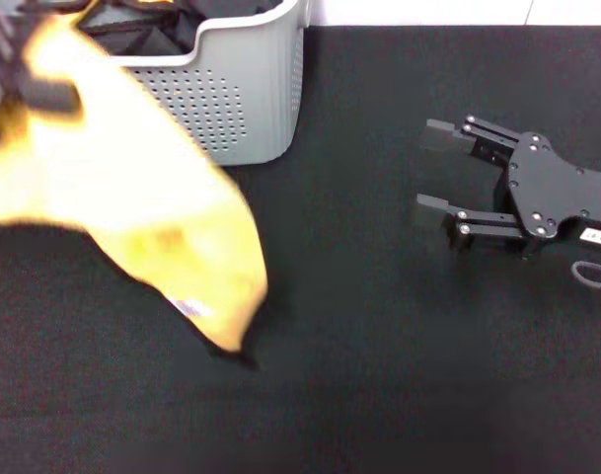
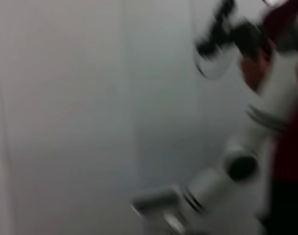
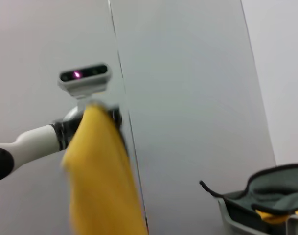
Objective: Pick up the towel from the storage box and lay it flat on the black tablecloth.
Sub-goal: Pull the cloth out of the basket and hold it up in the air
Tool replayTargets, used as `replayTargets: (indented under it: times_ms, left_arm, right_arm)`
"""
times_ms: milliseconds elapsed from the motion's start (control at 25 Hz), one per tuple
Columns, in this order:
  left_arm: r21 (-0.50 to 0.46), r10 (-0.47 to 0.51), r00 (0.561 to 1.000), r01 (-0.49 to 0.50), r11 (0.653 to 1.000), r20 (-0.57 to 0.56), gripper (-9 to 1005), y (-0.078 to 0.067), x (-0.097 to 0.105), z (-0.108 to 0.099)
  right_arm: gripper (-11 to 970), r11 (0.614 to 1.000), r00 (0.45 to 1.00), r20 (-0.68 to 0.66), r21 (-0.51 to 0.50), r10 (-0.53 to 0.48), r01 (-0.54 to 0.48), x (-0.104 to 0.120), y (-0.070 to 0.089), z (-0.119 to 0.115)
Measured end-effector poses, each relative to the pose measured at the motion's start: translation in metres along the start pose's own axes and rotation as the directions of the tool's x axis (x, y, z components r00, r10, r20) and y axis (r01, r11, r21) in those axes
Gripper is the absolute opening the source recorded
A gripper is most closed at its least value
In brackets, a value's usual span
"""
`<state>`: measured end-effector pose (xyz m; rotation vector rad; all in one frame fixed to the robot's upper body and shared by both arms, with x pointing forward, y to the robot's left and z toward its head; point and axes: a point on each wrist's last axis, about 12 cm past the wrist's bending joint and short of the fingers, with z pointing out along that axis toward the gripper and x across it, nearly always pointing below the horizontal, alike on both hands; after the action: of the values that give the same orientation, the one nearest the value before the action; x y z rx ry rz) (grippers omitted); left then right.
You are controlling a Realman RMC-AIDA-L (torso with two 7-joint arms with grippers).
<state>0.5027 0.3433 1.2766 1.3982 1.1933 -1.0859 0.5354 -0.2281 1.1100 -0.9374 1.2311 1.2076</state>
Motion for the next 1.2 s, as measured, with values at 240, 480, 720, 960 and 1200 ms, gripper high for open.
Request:
replayTargets:
  times_ms: [240,480,720,960,1200]
  left_arm:
    - [0.237,-0.062,0.976,0.112,0.965,-0.210,20,0.009,0.010,0.040]
    - [0.363,-0.027,0.971,0.114,0.925,-0.237,20,0.013,0.007,0.068]
    - [0.413,0.023,0.985,0.051,0.909,-0.173,21,0.012,-0.014,0.080]
    - [0.471,0.050,0.989,0.022,0.882,-0.140,22,0.012,-0.039,0.094]
    - [0.526,0.040,0.989,0.043,0.850,-0.145,22,0.013,-0.050,0.117]
  right_arm:
    - [859,0.999,0.999,-0.034,-0.036,-0.032,0.031,-0.004,-0.001,-0.001]
    - [859,0.992,0.993,-0.099,-0.113,-0.059,0.048,-0.006,-0.002,0.007]
    - [858,0.966,0.978,-0.184,-0.254,-0.095,0.046,-0.001,0.005,0.022]
    - [858,0.902,0.956,-0.222,-0.424,-0.192,0.083,-0.012,0.013,0.023]
    - [857,0.825,0.950,-0.183,-0.554,-0.255,0.114,-0.044,0.011,0.006]
